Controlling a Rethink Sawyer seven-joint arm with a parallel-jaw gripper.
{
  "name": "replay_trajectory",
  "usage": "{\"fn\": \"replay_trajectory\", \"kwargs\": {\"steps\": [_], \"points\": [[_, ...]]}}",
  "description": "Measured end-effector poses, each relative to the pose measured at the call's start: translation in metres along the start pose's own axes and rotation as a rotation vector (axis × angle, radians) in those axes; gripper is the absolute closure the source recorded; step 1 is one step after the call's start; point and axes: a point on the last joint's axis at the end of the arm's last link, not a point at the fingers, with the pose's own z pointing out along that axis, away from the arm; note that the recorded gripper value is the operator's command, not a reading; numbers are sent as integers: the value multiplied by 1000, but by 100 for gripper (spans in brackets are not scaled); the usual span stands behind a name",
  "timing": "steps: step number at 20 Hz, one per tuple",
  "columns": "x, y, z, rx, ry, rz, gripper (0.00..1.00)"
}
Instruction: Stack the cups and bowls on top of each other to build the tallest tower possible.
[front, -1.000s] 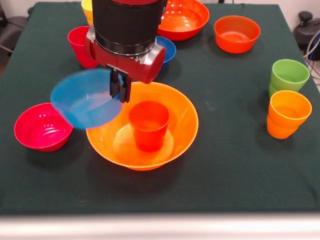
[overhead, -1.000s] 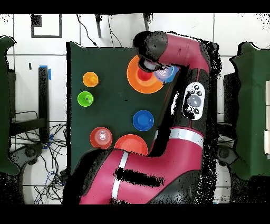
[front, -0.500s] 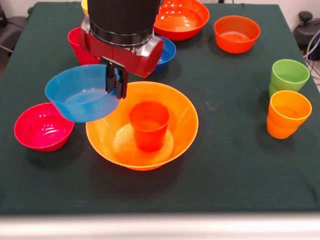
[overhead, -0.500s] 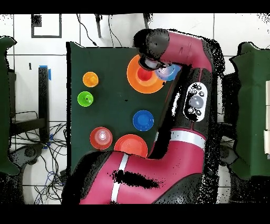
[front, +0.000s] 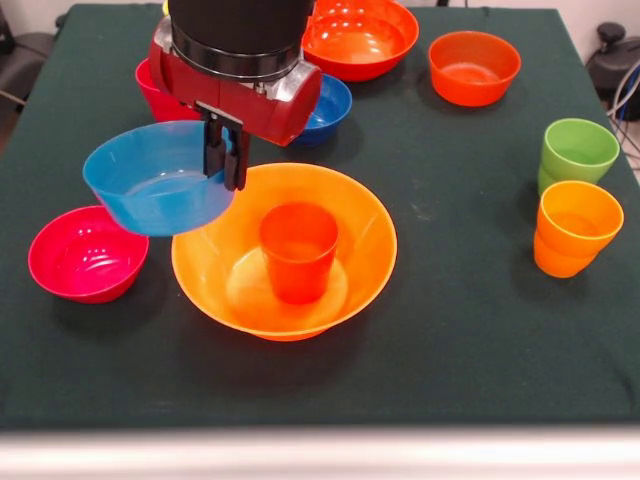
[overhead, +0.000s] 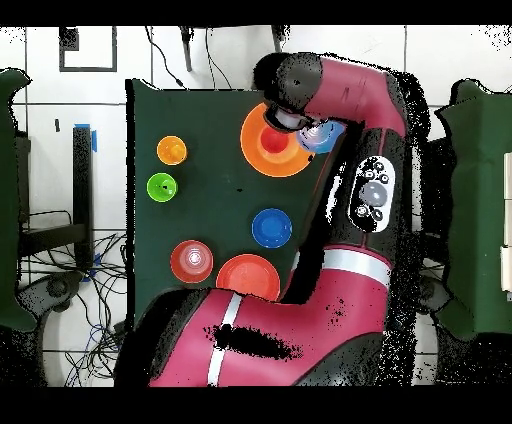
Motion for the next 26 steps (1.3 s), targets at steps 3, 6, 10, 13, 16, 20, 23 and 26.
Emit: {"fn": "replay_trajectory", "kwargs": {"steps": [3, 6, 10, 13, 16, 20, 23, 26], "points": [[2, 3, -1, 5, -2, -6, 100], [4, 9, -3, 10, -5, -14, 100], [8, 16, -4, 14, -7, -25, 100], [11, 21, -4, 18, -8, -34, 100], [14, 27, -3, 21, -6, -42, 100], [18, 31, -2, 23, 4, -49, 100], [22, 35, -2, 28, 17, -54, 100], [26, 37, -3, 31, 30, -59, 100]]}}
